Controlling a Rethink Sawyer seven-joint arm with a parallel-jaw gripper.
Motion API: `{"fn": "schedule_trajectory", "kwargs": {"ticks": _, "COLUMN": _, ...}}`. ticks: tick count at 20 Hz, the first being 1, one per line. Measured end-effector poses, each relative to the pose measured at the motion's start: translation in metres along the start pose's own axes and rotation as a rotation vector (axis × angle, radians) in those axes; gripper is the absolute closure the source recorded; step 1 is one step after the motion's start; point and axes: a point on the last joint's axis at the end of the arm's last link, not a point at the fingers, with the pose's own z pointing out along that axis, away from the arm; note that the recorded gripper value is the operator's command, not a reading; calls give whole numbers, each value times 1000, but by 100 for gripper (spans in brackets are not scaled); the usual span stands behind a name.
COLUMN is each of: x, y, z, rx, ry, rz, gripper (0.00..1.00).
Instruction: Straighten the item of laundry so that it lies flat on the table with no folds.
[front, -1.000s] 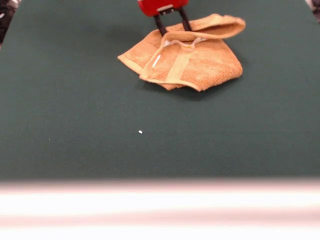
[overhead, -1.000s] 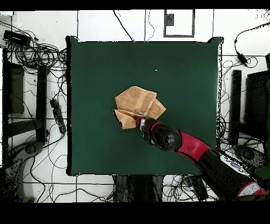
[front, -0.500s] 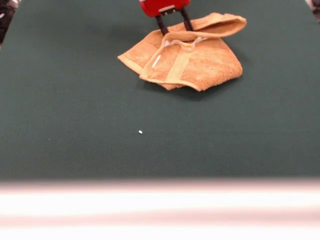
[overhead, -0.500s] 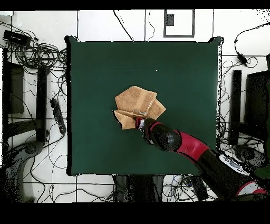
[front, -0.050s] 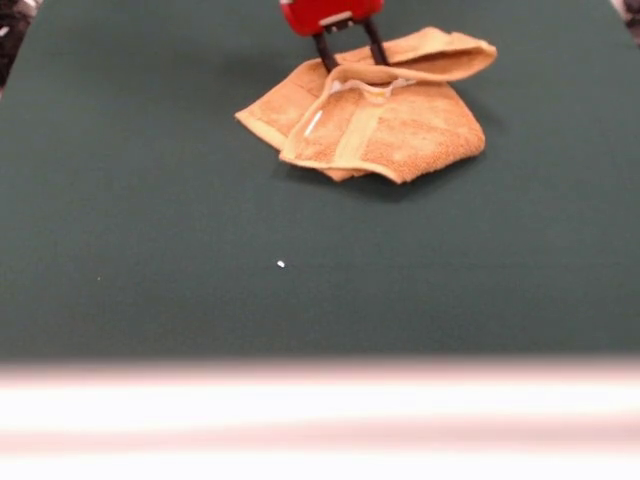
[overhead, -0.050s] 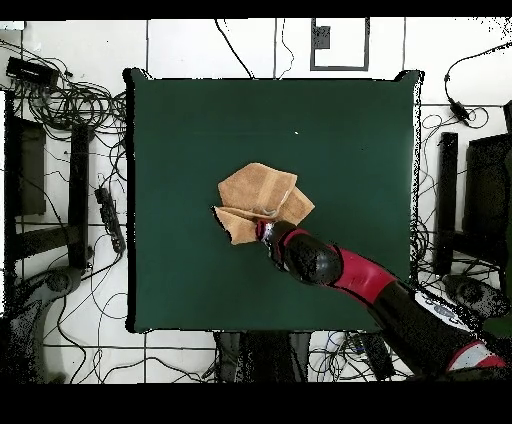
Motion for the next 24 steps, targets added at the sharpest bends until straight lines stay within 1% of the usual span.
{"fn": "schedule_trajectory", "kwargs": {"ticks": 4, "x": -3, "y": 10, "z": -1, "rx": -12, "ry": -27, "rz": -30, "gripper": 0}}
{"fn": "schedule_trajectory", "kwargs": {"ticks": 5, "x": -6, "y": 19, "z": -3, "rx": -23, "ry": -44, "rz": -55, "gripper": 0}}
{"fn": "schedule_trajectory", "kwargs": {"ticks": 10, "x": -15, "y": 36, "z": -8, "rx": -34, "ry": -81, "rz": -115, "gripper": 0}}
{"fn": "schedule_trajectory", "kwargs": {"ticks": 12, "x": -17, "y": 40, "z": -9, "rx": -35, "ry": -85, "rz": -126, "gripper": 0}}
{"fn": "schedule_trajectory", "kwargs": {"ticks": 20, "x": -27, "y": 73, "z": -13, "rx": -33, "ry": -103, "rz": -204, "gripper": 0}}
{"fn": "schedule_trajectory", "kwargs": {"ticks": 24, "x": -28, "y": 82, "z": -14, "rx": -28, "ry": -107, "rz": -227, "gripper": 0}}
